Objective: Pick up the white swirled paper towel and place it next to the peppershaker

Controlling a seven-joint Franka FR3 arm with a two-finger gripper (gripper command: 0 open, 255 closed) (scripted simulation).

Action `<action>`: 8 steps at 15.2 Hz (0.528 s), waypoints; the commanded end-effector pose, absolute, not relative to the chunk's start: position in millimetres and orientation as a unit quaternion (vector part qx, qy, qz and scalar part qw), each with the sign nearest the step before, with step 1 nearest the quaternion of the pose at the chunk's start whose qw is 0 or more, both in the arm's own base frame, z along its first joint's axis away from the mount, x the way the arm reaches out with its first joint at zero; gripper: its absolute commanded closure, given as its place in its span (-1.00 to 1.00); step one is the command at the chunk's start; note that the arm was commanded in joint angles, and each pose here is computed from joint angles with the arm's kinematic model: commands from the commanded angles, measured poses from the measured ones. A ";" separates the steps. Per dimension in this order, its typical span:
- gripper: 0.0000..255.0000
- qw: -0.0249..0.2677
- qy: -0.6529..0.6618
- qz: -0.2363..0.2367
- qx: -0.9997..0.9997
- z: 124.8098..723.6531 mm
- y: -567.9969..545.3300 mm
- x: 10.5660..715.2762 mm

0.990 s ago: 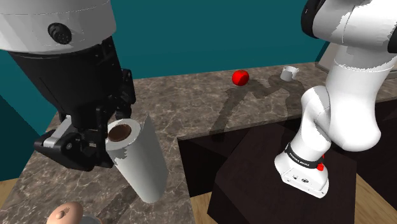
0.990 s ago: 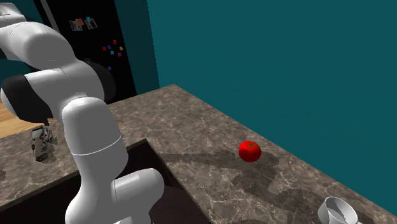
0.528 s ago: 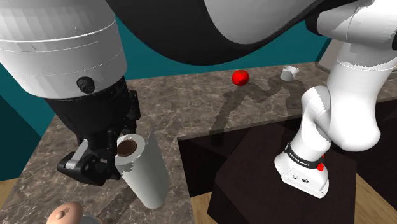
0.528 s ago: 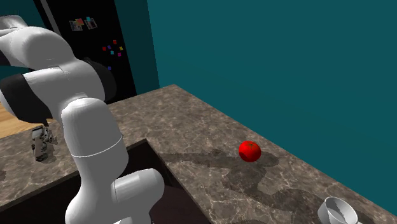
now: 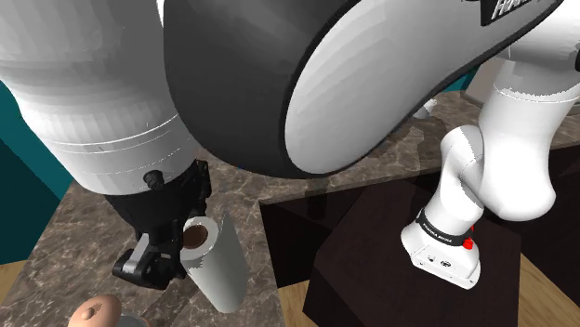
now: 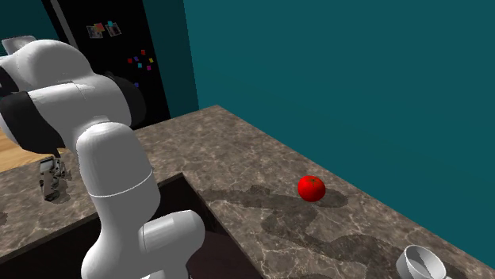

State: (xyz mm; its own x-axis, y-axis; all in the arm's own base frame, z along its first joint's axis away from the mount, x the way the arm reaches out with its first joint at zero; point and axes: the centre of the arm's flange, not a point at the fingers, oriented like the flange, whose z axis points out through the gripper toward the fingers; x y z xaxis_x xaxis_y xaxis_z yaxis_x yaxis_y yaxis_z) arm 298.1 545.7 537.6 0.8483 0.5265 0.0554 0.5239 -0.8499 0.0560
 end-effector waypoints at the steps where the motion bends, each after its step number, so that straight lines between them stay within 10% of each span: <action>1: 1.00 0.019 0.273 0.035 0.961 526.7 546.1 298.7; 8: 1.00 0.019 0.273 0.035 0.961 489.8 546.1 298.7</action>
